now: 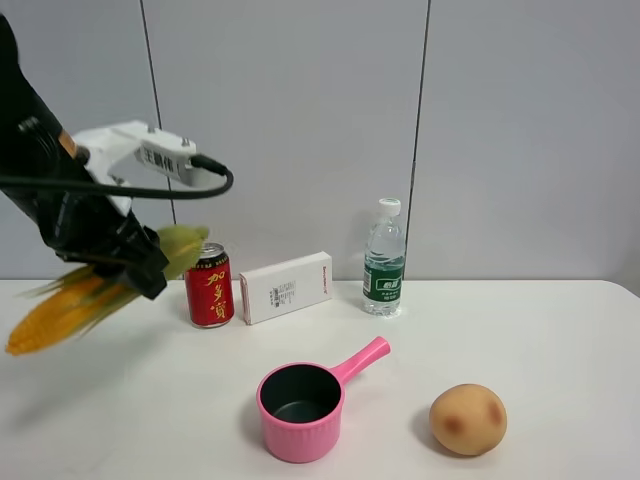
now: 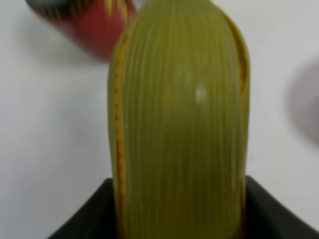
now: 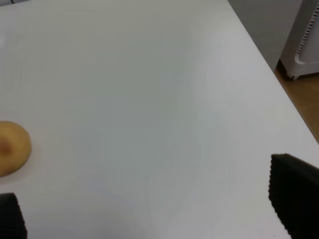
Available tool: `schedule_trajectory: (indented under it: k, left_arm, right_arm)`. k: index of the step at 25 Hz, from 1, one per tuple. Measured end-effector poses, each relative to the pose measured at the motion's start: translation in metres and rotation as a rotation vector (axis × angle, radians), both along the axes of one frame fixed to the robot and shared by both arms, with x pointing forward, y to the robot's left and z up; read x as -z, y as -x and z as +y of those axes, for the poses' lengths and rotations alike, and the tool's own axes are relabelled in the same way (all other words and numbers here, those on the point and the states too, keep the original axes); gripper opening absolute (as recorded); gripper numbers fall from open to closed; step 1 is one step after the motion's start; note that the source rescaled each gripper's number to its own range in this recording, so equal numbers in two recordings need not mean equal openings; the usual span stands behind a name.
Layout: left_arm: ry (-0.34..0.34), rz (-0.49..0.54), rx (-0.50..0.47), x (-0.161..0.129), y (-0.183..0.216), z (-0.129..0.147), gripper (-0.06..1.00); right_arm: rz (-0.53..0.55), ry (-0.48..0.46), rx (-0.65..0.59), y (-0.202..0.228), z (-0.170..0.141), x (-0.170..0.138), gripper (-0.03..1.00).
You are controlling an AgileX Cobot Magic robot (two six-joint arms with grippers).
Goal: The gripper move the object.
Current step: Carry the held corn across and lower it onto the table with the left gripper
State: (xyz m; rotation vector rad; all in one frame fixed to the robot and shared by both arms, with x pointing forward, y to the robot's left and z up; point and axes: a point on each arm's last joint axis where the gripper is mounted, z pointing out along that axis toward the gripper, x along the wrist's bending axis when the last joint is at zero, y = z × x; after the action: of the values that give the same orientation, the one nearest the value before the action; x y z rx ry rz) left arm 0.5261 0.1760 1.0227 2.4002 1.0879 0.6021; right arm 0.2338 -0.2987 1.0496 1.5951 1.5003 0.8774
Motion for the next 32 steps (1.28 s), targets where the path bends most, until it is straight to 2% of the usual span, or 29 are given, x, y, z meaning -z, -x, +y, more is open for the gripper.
schedule_trajectory:
  k: [5,8,13,16,23,32]
  left_arm:
    - [-0.129,-0.109,0.292,-0.027,0.012,-0.022,0.04]
    - [-0.14,-0.14,0.38,-0.032,0.012,-0.041,0.04]
    - [-0.134,-0.131,0.411,-0.026,-0.01,-0.066,0.04]
    - [-0.151,-0.091,0.416,-0.011,-0.031,-0.08,0.04]
    - [-0.134,-0.022,0.406,0.017,-0.063,-0.103,0.04]
    - [-0.146,-0.016,0.419,0.048,-0.1,-0.128,0.04]
  right_arm:
    - [0.0,0.0,0.0,0.0,0.0,0.0,1.0]
    - [0.0,0.0,0.0,0.0,0.0,0.0,1.0]
    - [0.0,0.0,0.0,0.0,0.0,0.0,1.0]
    - [0.0,0.0,0.0,0.0,0.0,0.0,1.0]
    - [0.0,0.0,0.0,0.0,0.0,0.0,1.0]
    - [0.0,0.0,0.0,0.0,0.0,0.0,1.0]
